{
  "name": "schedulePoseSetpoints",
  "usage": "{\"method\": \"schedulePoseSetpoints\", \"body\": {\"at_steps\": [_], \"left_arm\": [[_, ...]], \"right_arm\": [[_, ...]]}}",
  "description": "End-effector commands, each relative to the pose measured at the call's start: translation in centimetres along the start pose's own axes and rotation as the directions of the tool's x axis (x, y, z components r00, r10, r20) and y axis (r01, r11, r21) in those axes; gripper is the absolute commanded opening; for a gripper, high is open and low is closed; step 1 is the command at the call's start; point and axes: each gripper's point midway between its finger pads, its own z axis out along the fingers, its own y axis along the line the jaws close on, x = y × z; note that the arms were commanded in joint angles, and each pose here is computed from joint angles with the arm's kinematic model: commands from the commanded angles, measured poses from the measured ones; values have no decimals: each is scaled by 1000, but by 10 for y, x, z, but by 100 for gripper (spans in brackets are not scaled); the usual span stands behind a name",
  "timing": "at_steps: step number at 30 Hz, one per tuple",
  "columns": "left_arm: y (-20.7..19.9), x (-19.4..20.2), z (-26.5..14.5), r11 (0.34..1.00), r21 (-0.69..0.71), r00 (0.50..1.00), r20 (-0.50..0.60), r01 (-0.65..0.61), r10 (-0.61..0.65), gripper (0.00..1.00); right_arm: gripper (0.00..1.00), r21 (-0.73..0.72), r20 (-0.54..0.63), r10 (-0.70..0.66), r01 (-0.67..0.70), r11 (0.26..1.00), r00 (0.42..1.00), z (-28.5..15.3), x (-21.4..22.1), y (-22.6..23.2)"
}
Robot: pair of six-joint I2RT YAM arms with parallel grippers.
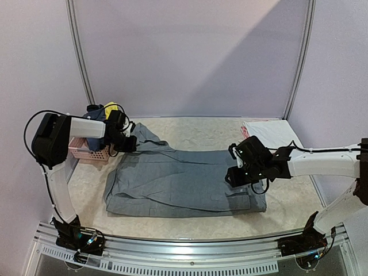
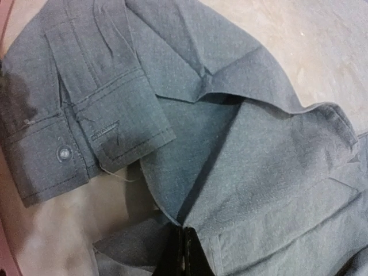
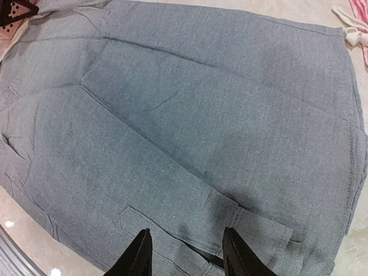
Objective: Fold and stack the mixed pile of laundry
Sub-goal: Pick up the 1/3-folded shirt from the center of the board.
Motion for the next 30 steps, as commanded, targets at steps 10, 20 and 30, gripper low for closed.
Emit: {"method": "schedulePoseSetpoints", "body": {"at_steps": [10, 20, 30], "left_arm": [[-14, -13, -45, 1000, 4, 994, 105, -17, 16, 0], [6, -17, -30, 995, -95, 995, 93, -33, 42, 0], [29, -4, -40, 981, -193, 997, 75, 10, 4, 0]], "right_arm": [[59, 25, 118, 131, -135, 991, 984, -16, -69, -33], [62, 86, 59, 205, -210, 974, 977, 32, -122, -82], [57, 125, -61, 227, -218, 968, 972, 103, -137, -109]]}}
